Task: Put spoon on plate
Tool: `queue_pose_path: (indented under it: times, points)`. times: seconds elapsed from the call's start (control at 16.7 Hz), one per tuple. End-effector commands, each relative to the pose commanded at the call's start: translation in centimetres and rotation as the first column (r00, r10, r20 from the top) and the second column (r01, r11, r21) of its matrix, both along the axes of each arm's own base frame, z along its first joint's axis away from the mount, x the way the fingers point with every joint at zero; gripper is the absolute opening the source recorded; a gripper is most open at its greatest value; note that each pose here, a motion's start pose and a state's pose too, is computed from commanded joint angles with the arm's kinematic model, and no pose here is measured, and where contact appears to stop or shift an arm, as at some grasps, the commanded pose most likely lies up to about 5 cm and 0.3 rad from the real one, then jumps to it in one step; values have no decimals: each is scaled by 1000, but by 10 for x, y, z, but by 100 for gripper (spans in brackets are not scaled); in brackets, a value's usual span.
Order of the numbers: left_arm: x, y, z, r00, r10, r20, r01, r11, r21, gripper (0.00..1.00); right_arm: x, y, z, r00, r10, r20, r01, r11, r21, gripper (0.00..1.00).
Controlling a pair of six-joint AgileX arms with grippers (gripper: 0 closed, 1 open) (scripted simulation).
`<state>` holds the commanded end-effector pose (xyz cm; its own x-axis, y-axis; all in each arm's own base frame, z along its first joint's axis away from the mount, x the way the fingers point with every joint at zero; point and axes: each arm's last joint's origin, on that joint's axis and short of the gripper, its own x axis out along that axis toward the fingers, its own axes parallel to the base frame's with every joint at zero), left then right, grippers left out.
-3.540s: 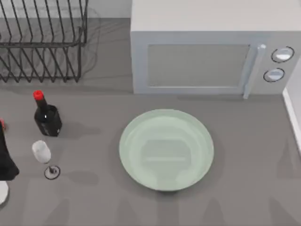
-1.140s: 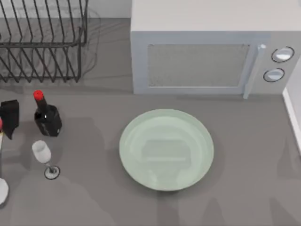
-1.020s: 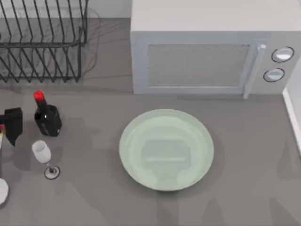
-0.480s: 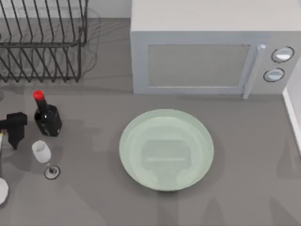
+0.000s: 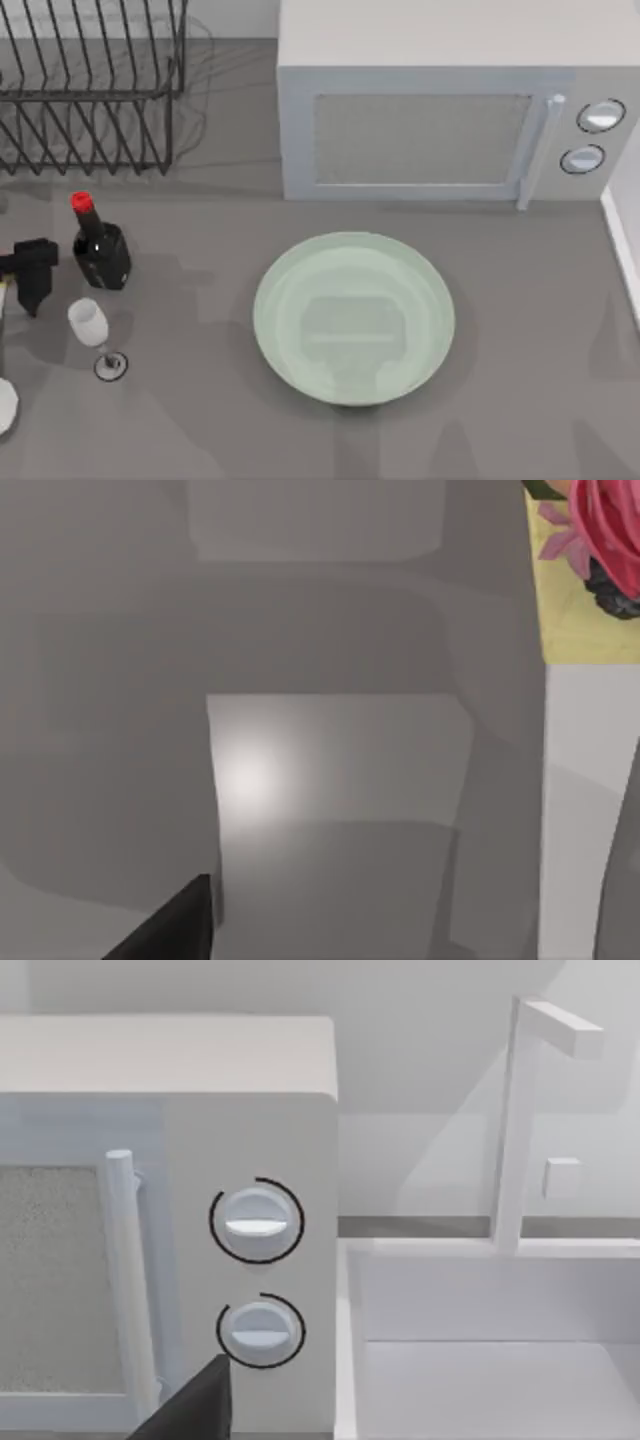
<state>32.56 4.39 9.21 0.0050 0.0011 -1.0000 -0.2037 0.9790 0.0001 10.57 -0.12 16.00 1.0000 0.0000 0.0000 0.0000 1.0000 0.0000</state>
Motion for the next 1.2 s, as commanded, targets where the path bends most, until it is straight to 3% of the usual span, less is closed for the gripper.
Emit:
queue_pose_path:
  times: [0.3, 0.36, 0.78, 0.84, 1.02, 1.2]
  points:
    - [0, 0, 0, 1000, 0, 0, 0, 1000, 0, 2, 0, 0, 0, 1000, 0, 0, 0, 1000, 0, 100]
    - [0, 0, 0, 1000, 0, 0, 0, 1000, 0, 0, 0, 0, 0, 1000, 0, 0, 0, 1000, 0, 100]
    - [0, 0, 0, 1000, 0, 0, 0, 1000, 0, 0, 0, 0, 0, 1000, 0, 0, 0, 1000, 0, 100]
    - [-2, 2, 22, 1000, 3, 25, -3, 1000, 5, 0, 0, 0, 0, 1000, 0, 0, 0, 1000, 0, 100]
    - [-2, 6, 28, 999, 6, 36, -6, 1000, 5, 0, 0, 0, 0, 1000, 0, 0, 0, 1000, 0, 100]
    - [2, 11, 54, 996, -6, 88, 5, 1000, 4, 0, 0, 0, 0, 1000, 0, 0, 0, 1000, 0, 100]
